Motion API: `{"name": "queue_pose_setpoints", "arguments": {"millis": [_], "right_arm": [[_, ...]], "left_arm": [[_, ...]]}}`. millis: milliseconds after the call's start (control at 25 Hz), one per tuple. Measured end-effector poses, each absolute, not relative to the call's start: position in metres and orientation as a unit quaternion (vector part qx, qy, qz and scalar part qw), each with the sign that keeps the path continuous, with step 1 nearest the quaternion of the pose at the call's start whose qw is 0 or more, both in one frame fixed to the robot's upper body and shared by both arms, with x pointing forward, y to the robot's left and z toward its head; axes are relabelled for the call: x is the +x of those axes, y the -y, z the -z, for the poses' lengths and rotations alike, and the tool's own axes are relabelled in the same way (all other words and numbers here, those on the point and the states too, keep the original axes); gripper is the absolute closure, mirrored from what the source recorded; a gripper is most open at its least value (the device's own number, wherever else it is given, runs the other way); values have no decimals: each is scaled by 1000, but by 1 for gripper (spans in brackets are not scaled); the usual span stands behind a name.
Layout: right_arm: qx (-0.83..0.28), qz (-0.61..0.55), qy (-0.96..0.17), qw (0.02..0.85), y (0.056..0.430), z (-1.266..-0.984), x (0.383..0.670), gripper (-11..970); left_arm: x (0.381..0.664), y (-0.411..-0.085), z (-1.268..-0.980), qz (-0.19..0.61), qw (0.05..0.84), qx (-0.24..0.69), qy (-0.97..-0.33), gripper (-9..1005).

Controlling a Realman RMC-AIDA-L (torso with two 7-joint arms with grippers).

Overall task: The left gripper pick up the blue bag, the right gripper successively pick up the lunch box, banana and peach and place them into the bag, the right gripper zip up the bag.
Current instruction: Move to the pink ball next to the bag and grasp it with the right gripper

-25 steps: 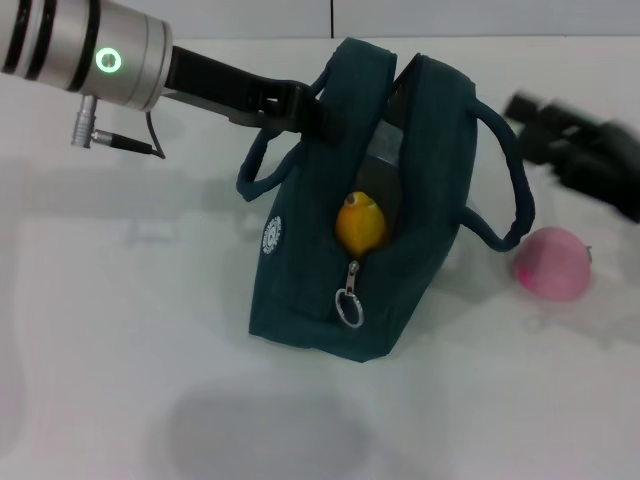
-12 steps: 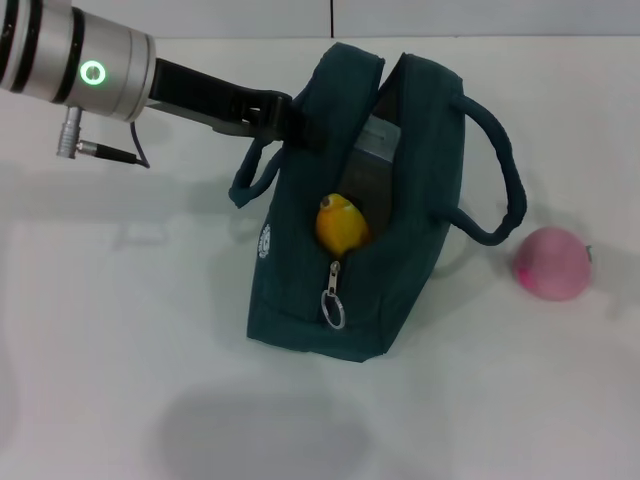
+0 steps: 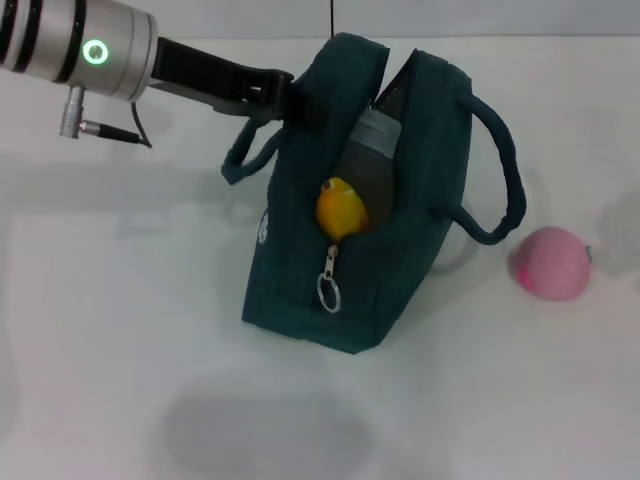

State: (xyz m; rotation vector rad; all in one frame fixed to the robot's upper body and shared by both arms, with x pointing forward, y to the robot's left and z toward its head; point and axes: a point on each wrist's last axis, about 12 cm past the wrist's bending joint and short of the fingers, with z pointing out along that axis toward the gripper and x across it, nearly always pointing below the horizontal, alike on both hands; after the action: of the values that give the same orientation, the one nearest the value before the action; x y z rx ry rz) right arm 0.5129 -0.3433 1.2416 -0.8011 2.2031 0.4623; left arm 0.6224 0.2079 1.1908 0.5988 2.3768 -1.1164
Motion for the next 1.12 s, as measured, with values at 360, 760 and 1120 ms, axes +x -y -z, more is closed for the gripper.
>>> {"name": "queue_pose_setpoints", "arguments": {"millis": [360, 760, 1120], "right_arm": [[-328, -228, -865, 302, 310, -1210, 558, 264], [-350, -182, -896, 204, 275, -1189, 591, 84], [-364, -184, -896, 178, 255, -1169, 601, 84]], "left_arm": [[625, -205, -1194, 404, 226, 220, -859, 942], [626, -205, -1194, 402, 230, 219, -859, 942], [625, -205, -1192, 402, 230, 219, -859, 941]]}}
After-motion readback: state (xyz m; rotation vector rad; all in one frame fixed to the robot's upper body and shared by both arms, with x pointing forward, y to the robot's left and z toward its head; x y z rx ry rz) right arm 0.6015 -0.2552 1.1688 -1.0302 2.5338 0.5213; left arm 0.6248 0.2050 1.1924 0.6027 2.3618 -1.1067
